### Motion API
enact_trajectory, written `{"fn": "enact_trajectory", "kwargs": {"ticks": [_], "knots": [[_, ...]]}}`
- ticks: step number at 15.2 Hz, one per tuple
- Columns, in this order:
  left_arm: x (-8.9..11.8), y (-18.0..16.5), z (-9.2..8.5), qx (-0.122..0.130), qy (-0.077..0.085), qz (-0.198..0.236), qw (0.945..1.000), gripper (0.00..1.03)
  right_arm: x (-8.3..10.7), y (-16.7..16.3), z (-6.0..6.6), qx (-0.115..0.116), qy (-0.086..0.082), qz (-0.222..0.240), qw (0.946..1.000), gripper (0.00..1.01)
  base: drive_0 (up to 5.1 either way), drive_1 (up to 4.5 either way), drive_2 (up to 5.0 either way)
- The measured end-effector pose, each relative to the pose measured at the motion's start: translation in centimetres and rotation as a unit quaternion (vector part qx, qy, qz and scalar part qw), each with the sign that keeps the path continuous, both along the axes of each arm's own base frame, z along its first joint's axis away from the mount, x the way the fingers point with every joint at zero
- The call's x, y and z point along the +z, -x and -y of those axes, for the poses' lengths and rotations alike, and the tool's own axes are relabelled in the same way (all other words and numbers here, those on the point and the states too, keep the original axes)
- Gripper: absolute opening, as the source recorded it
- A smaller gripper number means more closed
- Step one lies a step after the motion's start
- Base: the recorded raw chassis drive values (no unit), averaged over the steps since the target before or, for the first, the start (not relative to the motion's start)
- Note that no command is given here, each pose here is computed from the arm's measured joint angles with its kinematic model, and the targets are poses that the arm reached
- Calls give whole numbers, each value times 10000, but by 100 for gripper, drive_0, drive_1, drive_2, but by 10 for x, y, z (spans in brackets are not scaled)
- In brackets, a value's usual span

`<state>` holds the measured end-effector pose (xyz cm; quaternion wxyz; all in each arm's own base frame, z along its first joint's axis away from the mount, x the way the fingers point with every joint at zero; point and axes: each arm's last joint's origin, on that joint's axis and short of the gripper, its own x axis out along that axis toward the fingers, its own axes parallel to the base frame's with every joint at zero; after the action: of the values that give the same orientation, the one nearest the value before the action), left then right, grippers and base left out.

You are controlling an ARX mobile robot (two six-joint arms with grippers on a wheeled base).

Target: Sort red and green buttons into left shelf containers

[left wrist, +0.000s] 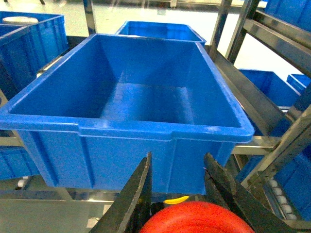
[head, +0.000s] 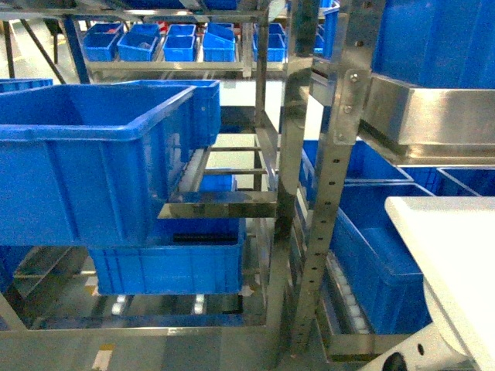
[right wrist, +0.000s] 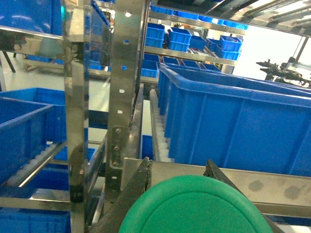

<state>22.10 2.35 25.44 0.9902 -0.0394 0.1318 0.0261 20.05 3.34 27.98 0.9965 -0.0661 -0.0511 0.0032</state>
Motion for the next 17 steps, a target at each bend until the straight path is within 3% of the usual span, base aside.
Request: {"fn": "enact_trajectory", "kwargs": {"ticks": [11,17], "knots": [[0,0,0,15,6,-6,10000,30,0,0,0,4,2,-11,10000,26,-507,236,236],[0,0,0,14,6,13,10000,30,-1,0,0,4,5,-24,10000,26,-466,382,98]]}}
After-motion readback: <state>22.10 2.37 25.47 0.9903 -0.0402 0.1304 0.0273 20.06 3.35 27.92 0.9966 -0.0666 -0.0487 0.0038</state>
